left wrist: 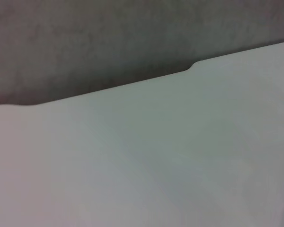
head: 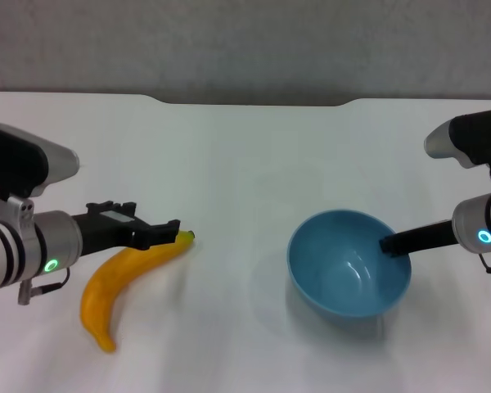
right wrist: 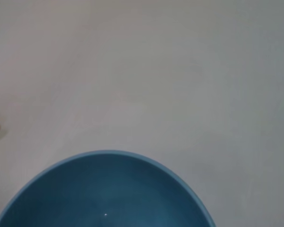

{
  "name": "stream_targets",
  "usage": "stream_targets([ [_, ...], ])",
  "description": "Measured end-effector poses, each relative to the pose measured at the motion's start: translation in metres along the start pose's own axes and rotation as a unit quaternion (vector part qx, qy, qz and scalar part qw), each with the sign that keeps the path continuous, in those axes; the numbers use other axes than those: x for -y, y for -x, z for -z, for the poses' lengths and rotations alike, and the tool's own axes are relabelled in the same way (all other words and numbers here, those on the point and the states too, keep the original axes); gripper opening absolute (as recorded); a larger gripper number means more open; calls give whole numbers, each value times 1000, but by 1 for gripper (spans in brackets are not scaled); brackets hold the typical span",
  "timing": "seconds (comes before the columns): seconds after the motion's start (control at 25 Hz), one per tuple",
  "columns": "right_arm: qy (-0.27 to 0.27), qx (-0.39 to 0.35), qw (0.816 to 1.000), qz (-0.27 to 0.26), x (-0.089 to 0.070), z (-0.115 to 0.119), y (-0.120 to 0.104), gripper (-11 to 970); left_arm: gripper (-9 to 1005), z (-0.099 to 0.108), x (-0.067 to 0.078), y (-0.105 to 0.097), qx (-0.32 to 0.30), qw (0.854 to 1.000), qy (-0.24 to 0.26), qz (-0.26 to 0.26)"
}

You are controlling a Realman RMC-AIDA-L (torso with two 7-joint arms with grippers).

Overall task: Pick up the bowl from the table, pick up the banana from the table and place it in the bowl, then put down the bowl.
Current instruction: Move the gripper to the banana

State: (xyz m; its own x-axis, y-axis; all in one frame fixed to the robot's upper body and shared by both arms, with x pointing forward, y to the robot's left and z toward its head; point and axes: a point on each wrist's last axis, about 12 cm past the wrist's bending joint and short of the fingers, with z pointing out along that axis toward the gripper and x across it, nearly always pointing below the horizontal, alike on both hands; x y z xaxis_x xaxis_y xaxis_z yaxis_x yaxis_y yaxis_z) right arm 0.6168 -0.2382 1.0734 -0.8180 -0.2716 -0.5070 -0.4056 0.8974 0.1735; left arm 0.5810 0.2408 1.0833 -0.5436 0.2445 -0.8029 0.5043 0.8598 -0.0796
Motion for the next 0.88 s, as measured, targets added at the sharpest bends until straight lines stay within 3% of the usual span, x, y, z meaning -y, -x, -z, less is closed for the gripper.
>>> stream_targets([
  [0.6, 1, 20, 1000, 9, -3, 8, 8, 34, 896, -4, 6, -8, -14, 998, 5, -57],
  [0.88, 3, 44, 999, 13, -5, 17, 15, 34, 894, -2, -11, -15, -20, 999, 32, -37],
])
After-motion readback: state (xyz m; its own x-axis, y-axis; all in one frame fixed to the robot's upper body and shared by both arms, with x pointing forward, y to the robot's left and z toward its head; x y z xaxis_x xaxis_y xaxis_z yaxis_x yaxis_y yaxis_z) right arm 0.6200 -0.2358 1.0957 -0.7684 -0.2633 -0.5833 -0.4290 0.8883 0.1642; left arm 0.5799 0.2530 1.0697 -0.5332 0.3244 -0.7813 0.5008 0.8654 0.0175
